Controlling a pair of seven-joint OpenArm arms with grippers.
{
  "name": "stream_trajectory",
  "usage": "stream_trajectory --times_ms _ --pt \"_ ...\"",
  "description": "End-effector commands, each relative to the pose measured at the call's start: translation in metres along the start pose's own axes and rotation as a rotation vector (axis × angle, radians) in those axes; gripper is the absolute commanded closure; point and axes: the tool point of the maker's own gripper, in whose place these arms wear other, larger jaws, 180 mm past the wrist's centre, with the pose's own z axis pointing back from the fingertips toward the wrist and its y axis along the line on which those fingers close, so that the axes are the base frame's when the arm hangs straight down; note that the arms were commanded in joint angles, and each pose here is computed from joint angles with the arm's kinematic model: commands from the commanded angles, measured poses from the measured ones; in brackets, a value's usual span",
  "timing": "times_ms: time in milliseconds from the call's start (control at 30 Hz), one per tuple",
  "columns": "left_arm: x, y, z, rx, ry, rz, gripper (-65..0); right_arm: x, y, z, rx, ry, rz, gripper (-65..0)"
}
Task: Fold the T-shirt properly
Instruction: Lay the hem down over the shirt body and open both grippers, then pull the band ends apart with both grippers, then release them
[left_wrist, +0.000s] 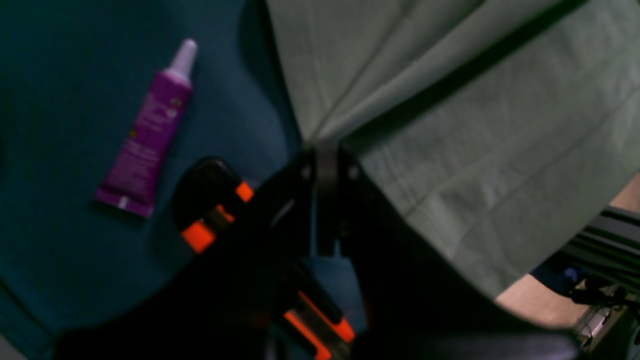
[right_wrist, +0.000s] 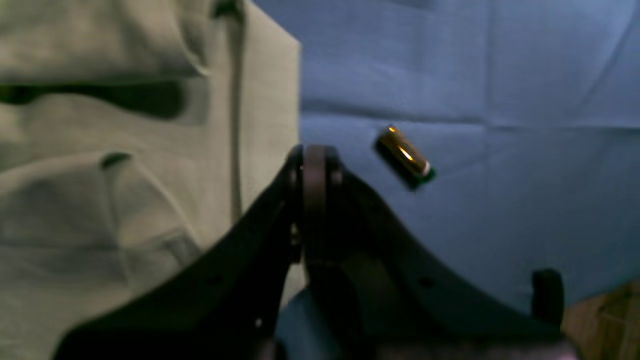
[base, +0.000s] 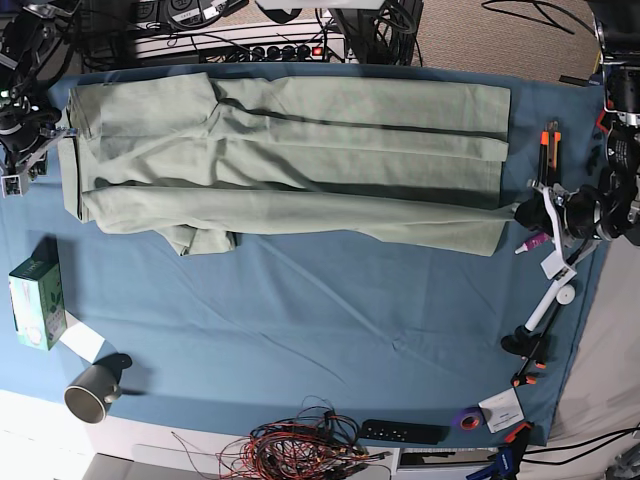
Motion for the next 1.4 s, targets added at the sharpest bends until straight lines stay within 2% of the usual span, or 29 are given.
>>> stream_trajectory --times_ms 0,133,300,533,767,1000,1200,1233,1300,1333,1367 --pt "0.011 0.008 0.013 0.026 -0.024 -0.022 0.0 0.014 -0.013 0.005 -0.032 -0.034 0.015 0.0" --pt "0.010 0.007 0.012 0.025 -0.017 -0.021 0.0 0.003 -0.010 0.005 -0.016 0.027 0.001 0.0" --pt "0.009 -0.005 0.013 -0.042 -0.011 -0.015 0.0 -0.003 -0.003 0.005 0.021 0.058 -0.029 0.0" --pt "0.002 -0.009 0.013 -0.066 0.028 -0.034 0.0 -0.009 -0.011 0.006 -0.019 0.096 0.003 0.0" --pt "-0.001 -0.010 0.013 -0.072 0.043 -0.033 0.0 0.003 -0.022 0.009 -0.034 0.070 0.027 0.0" --pt "0.004 -0.012 0.013 -0.085 0.014 -0.030 0.0 0.013 -0.010 0.009 0.034 0.013 -0.025 0.0" --pt "0.006 -0.012 0.013 -0.085 0.005 -0.029 0.0 0.026 -0.008 0.009 0.043 -0.056 -0.020 0.0" --pt "0.006 -0.012 0.013 -0.085 0.005 -0.029 0.0 0.029 -0.007 0.009 0.048 -0.073 -0.014 -4.3" --pt "0.006 -0.013 0.013 -0.085 0.005 -0.029 0.0 0.035 -0.006 0.010 0.058 -0.109 -0.017 -23.1" --pt "0.006 -0.012 0.013 -0.085 0.005 -0.029 0.0 0.039 -0.004 0.010 0.070 -0.126 -0.030 -29.3" --pt "0.006 -0.013 0.013 -0.085 0.005 -0.030 0.0 0.043 -0.002 0.011 0.083 -0.139 -0.049 -30.7"
